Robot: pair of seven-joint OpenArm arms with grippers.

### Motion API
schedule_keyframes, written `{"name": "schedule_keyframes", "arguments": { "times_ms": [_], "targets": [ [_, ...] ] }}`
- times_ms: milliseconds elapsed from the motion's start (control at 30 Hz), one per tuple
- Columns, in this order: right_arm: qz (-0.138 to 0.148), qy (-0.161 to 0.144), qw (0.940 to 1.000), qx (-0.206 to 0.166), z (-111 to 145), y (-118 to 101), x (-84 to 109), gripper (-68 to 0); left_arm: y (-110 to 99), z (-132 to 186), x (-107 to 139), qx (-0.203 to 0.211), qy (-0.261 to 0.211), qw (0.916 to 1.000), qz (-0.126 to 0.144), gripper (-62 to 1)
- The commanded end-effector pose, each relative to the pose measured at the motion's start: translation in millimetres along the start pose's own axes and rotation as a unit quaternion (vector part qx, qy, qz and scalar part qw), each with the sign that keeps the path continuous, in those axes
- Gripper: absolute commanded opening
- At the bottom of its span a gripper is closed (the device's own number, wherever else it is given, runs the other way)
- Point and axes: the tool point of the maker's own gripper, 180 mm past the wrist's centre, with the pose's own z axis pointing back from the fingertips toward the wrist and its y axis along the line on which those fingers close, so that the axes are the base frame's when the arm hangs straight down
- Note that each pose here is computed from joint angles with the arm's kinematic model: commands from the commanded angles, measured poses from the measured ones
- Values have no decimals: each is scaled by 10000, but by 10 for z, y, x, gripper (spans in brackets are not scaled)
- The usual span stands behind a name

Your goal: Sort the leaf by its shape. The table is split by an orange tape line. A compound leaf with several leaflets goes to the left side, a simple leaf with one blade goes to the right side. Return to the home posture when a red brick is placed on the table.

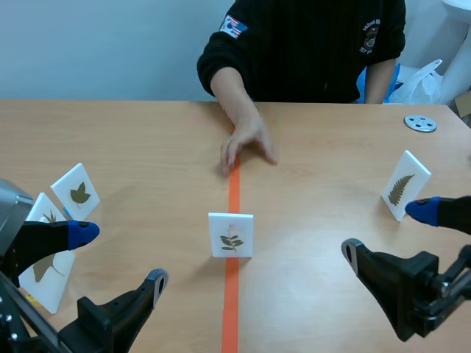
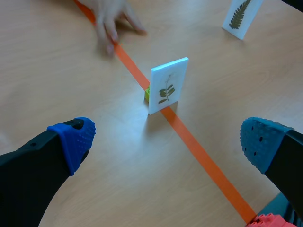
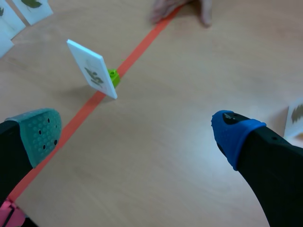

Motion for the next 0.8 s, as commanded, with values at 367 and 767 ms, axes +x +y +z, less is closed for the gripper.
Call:
{"name": "schedule_keyframes", "arguments": {
  "times_ms": [367,767],
  "targets": [
    [582,-300,9969,435,-513,72,128,4,-10,-9,110,-8,-194,9998,-2,14],
    [1086,-200,9876,1111,-1098,307,-97,4,-10,-9,110,-7,-193,9998,-1,14]
  ]
}}
